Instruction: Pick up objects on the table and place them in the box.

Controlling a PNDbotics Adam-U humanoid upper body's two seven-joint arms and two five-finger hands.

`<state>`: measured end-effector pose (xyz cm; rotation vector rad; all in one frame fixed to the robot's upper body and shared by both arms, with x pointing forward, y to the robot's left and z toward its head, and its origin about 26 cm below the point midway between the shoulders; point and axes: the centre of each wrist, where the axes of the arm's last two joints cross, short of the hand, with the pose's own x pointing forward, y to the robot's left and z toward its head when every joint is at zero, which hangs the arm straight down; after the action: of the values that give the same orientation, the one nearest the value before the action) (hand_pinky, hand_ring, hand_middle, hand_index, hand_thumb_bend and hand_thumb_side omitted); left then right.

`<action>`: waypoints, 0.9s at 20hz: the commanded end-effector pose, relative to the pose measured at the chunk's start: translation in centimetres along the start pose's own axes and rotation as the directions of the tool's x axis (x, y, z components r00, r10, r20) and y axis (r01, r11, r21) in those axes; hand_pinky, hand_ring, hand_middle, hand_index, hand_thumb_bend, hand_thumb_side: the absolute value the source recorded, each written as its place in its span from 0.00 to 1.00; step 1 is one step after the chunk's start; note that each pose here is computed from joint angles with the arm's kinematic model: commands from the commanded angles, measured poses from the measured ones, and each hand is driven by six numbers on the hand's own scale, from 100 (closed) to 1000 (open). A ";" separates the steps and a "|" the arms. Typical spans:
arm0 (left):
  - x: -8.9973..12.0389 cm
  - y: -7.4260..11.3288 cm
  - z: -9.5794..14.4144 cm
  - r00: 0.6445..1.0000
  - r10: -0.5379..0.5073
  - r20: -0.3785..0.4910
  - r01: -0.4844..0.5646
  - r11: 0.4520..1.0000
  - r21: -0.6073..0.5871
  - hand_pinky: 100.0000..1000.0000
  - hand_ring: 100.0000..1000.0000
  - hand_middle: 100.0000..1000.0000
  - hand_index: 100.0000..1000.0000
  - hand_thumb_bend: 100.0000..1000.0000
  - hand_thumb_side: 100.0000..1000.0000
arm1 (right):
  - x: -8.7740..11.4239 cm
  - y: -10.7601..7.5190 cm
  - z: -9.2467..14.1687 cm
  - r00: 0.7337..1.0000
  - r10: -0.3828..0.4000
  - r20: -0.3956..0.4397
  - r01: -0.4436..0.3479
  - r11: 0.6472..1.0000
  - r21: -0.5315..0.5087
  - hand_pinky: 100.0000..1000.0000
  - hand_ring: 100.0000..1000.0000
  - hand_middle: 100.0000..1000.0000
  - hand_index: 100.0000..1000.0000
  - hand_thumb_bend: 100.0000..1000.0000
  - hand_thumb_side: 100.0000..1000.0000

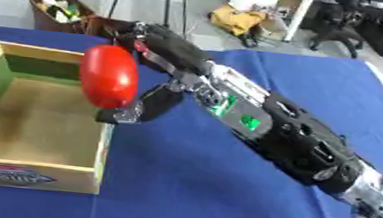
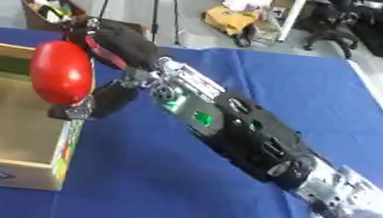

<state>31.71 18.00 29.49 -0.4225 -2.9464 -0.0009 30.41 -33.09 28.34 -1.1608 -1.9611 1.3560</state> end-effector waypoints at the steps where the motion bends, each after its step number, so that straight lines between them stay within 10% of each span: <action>1: 0.5 -0.6 -0.8 0.999 0.020 0.039 -0.020 1.000 -0.018 0.11 0.43 0.51 0.65 0.00 0.83 | 0.1 -0.8 -0.3 0.999 0.043 0.012 -0.043 0.999 0.010 0.35 0.47 0.54 0.48 0.00 0.37; 4: 0.5 -0.9 -0.9 0.998 0.036 0.046 -0.035 0.999 -0.021 0.11 0.43 0.51 0.65 0.00 0.83 | -0.1 -0.5 -0.4 0.998 0.066 0.008 -0.067 0.996 0.061 0.35 0.53 0.66 0.61 0.00 0.42; 8: 0.5 -1.5 -1.1 0.997 0.063 0.052 -0.061 0.998 -0.028 0.11 0.43 0.51 0.65 0.00 0.82 | -0.6 -0.2 -0.5 0.993 0.119 0.017 -0.120 0.980 0.156 0.34 0.54 0.74 0.89 0.06 1.00; 12: 0.5 -2.0 -1.3 0.995 0.088 0.056 -0.086 0.996 -0.034 0.12 0.43 0.51 0.65 0.00 0.83 | -1.0 -0.1 -0.5 0.995 0.096 0.020 -0.098 0.981 0.168 0.34 0.55 0.73 0.84 0.02 1.00; 18: 0.4 -2.2 -1.3 0.993 0.102 0.057 -0.100 0.994 -0.039 0.11 0.43 0.51 0.65 0.00 0.83 | -0.7 -0.3 -0.5 0.998 0.045 0.049 -0.052 0.984 0.171 0.36 0.57 0.76 1.00 0.36 1.00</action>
<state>31.40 16.09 30.19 -0.5637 -2.9545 -0.0146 31.41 -33.44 27.73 -1.0944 -1.7961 1.5443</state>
